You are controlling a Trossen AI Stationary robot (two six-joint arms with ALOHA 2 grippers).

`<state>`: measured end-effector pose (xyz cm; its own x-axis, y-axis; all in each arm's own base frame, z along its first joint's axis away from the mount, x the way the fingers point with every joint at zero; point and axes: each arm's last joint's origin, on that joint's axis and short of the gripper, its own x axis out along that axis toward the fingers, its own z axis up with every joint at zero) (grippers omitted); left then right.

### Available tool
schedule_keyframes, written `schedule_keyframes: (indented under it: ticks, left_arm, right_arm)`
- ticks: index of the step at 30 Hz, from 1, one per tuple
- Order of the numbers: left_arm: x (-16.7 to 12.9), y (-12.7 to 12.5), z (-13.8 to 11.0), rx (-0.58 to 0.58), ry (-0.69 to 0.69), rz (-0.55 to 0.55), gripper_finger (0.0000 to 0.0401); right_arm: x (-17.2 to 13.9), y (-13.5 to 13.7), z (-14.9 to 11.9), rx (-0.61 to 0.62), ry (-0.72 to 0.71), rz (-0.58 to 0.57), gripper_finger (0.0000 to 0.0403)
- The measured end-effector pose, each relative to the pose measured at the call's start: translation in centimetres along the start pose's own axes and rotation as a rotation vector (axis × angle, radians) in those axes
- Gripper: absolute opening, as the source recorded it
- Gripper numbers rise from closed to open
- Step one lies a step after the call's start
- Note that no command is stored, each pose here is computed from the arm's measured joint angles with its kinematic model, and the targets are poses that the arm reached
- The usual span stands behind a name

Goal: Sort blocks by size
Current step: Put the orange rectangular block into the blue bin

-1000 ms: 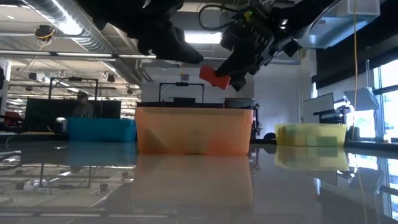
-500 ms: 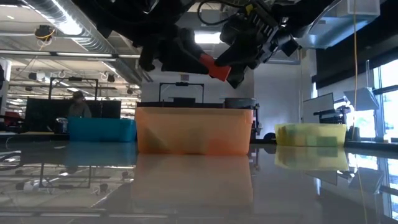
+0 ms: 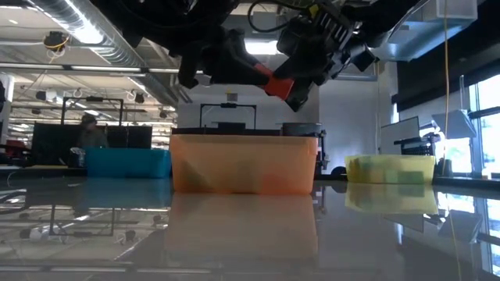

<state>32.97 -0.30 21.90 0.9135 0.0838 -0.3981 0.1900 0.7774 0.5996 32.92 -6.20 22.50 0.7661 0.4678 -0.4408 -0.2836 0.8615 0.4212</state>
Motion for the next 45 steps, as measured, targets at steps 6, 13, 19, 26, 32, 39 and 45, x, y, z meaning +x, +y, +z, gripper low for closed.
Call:
schedule_keyframes:
  ticks: [6,13,19,26,32,39,45]
  left_arm:
    - [0.0,-0.2,0.1,0.05,0.002,-0.006,0.0044]
    - [-0.5,-0.1,0.3,-0.038,0.004,-0.007,0.0046]
    - [-3.1,0.7,0.9,-0.192,0.056,-0.002,0.0043]
    - [-7.3,2.3,0.1,-0.403,0.257,0.144,0.0053]
    - [-10.3,3.7,-2.5,-0.549,0.505,0.336,0.0045]
    - [-12.1,5.2,-6.2,-0.69,0.776,0.539,0.0054]
    - [-13.4,7.0,-8.9,-0.844,0.886,0.678,0.0047]
  right_arm:
    - [0.0,0.0,0.0,0.036,-0.002,-0.006,0.0143]
    - [-0.8,-0.3,0.1,0.039,0.001,-0.012,0.0226]
    - [-5.0,-0.5,0.3,0.072,0.014,-0.091,0.0278]
    - [-7.4,-1.5,0.6,0.068,-0.02,-0.331,0.0293]
    - [-6.7,-2.5,0.2,0.067,0.014,-0.424,0.0293]
    - [-5.4,-3.9,-0.8,0.099,0.061,-0.455,0.0293]
    - [-4.3,-5.1,-1.3,0.118,0.07,-0.461,0.0293]
